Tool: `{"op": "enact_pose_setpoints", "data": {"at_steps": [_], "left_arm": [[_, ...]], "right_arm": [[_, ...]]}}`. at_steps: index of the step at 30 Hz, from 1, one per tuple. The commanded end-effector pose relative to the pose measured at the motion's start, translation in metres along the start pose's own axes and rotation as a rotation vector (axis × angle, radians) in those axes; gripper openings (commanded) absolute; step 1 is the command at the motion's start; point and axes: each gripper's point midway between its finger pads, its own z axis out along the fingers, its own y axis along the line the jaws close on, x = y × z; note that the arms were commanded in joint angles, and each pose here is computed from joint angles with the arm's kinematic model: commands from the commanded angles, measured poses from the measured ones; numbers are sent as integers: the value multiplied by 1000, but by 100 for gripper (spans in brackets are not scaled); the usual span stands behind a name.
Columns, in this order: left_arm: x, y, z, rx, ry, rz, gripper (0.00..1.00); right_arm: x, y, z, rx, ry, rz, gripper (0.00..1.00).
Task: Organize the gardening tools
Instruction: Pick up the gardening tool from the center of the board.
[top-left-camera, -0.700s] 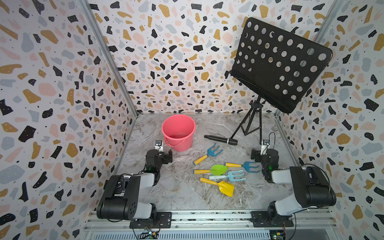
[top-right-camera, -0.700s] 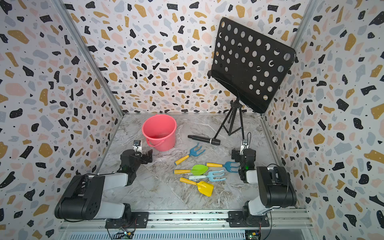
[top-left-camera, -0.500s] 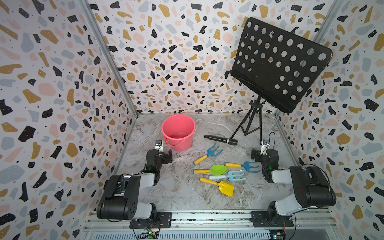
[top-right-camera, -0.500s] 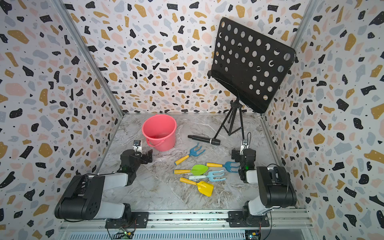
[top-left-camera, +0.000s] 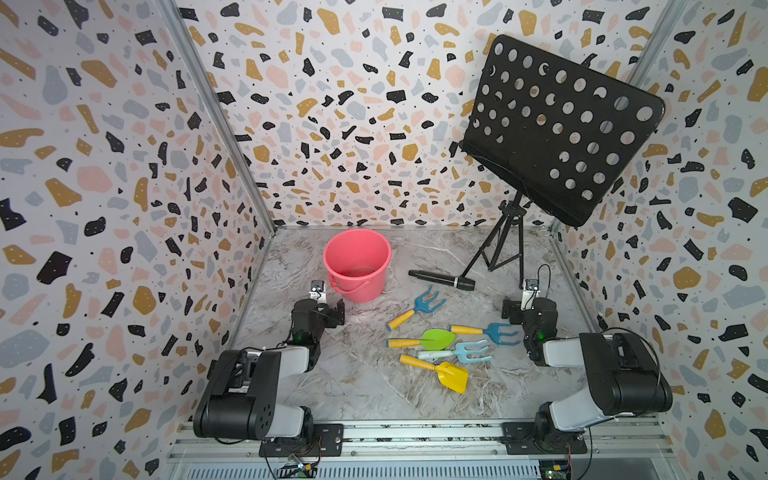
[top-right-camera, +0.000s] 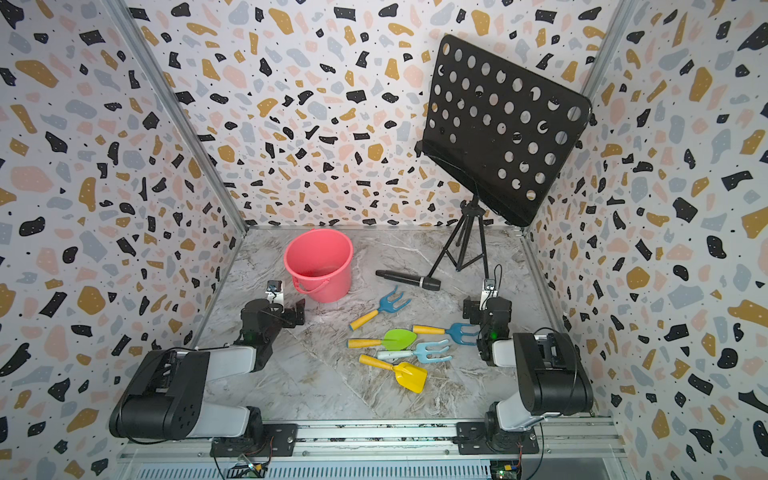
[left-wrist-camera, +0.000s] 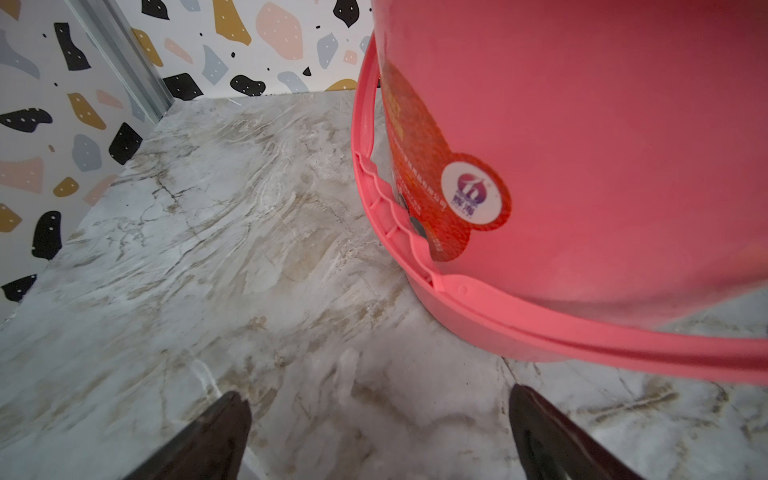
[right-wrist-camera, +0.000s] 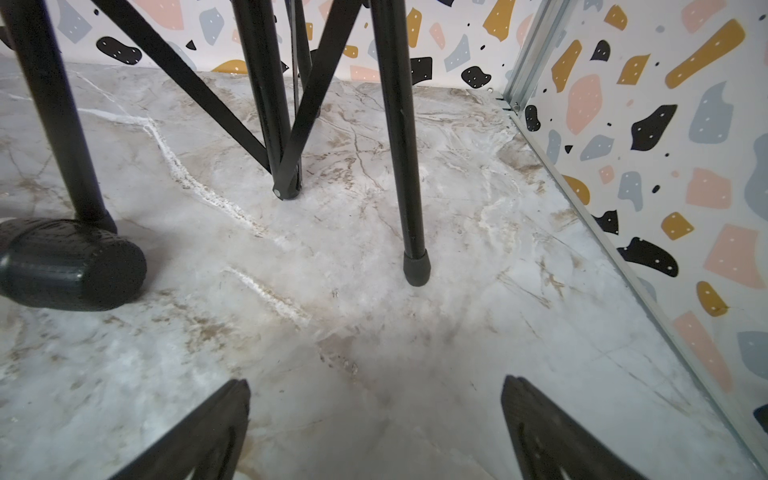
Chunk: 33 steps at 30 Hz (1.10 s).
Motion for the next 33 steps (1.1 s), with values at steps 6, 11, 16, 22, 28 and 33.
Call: {"op": "enact_pose_setpoints", "data": {"at_steps": [6, 11, 16, 22, 28, 33], "left_arm": [[-21, -4, 0, 28, -71, 15, 99], [-30, -5, -6, 34, -78, 20, 99], [-43, -3, -24, 28, -100, 9, 99], [-47, 0, -48, 13, -117, -48, 99], [-46, -2, -73, 18, -136, -95, 99], [-54, -1, -97, -15, -191, -125, 99]], "right_arm": [[-28, -11, -14, 44, -52, 9, 100], [-51, -29, -36, 150, -69, 57, 100], [-70, -39, -59, 198, -45, 202, 100], [-62, -38, -87, 210, 59, 373, 100], [-46, -11, -104, 105, 249, 385, 100], [-22, 0, -119, 83, 411, 387, 100]]}}
